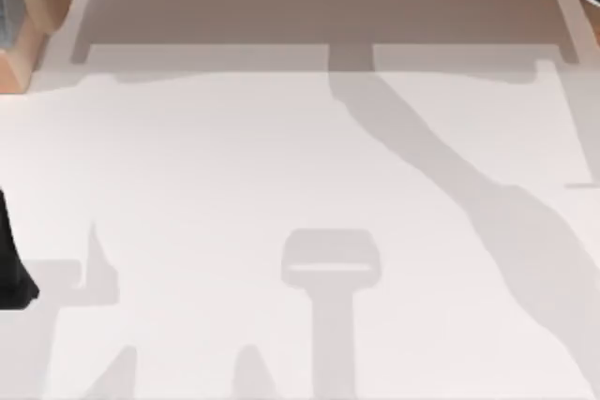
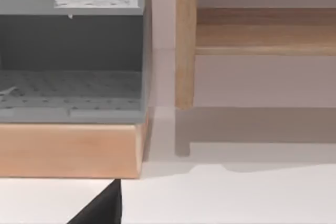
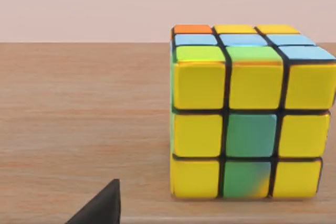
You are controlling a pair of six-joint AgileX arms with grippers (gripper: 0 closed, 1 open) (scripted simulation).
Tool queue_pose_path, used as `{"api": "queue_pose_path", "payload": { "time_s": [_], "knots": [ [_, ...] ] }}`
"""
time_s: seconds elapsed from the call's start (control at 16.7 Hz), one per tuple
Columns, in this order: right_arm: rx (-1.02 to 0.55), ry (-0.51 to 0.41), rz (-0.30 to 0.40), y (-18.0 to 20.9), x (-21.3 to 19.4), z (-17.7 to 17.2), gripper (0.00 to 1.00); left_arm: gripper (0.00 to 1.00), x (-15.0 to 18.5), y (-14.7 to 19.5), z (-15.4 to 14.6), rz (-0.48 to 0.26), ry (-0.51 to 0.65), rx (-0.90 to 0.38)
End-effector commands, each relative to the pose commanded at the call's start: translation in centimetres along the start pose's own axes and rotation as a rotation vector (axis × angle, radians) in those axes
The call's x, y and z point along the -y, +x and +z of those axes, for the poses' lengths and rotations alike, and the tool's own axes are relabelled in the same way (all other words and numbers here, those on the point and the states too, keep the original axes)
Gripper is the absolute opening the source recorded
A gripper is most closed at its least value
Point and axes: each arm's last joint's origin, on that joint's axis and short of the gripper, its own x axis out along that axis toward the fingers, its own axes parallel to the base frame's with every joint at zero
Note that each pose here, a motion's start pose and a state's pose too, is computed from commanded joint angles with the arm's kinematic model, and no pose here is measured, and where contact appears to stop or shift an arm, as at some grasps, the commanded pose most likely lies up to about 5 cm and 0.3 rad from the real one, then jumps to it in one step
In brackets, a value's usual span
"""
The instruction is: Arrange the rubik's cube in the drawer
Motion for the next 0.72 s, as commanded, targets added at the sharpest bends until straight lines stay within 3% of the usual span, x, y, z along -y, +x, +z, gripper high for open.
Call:
{"api": "queue_pose_path", "payload": {
  "time_s": [0.72],
  "knots": [
    [0.007, 0.003, 0.003, 5.5, 0.0, 0.5, 1.0, 1.0, 0.0, 0.0, 0.0, 0.0, 0.0, 0.0]
  ]
}}
